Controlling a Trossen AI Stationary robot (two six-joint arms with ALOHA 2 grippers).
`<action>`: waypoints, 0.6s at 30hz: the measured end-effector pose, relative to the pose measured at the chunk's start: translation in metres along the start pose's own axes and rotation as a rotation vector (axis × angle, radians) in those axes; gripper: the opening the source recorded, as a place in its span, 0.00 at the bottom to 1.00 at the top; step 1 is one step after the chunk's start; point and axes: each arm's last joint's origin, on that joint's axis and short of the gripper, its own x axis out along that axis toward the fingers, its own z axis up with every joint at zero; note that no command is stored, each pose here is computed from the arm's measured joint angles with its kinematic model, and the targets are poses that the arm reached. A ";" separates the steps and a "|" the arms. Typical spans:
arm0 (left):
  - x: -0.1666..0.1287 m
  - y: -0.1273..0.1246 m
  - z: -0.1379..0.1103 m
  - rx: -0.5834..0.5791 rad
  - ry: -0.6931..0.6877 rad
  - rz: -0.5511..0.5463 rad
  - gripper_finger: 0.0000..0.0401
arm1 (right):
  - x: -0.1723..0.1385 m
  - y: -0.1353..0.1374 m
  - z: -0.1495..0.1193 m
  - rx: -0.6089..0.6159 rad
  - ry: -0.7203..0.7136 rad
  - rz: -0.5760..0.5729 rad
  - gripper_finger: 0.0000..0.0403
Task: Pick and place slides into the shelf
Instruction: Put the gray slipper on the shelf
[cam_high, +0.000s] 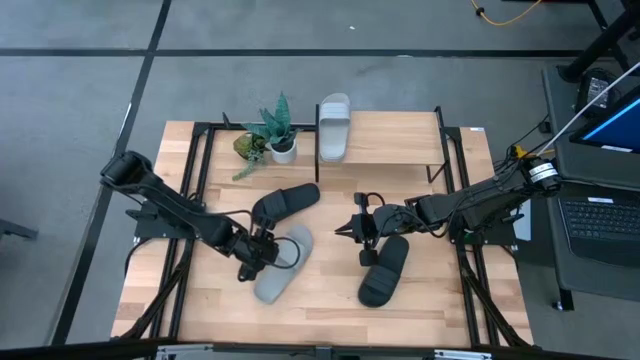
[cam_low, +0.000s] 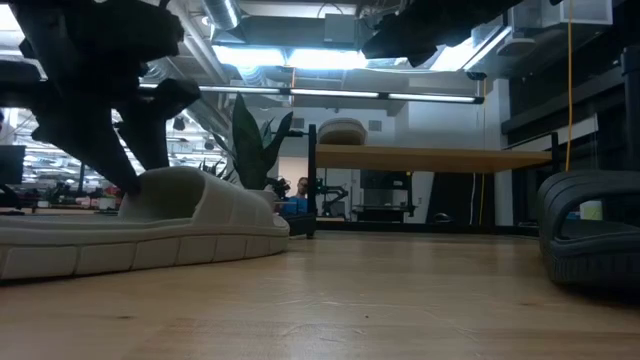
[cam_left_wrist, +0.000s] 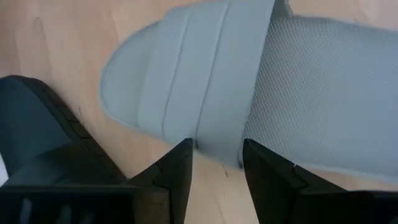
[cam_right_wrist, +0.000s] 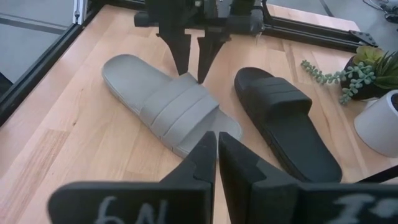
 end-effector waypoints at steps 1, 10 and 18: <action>0.001 0.000 0.000 0.004 0.001 0.001 0.33 | 0.000 0.000 0.000 0.000 0.000 0.000 0.05; 0.004 0.000 0.003 0.011 -0.024 0.027 0.23 | 0.000 0.000 -0.001 -0.001 0.005 0.000 0.05; 0.005 0.006 0.005 -0.095 -0.042 0.038 0.02 | 0.000 0.000 -0.001 -0.002 0.008 0.000 0.05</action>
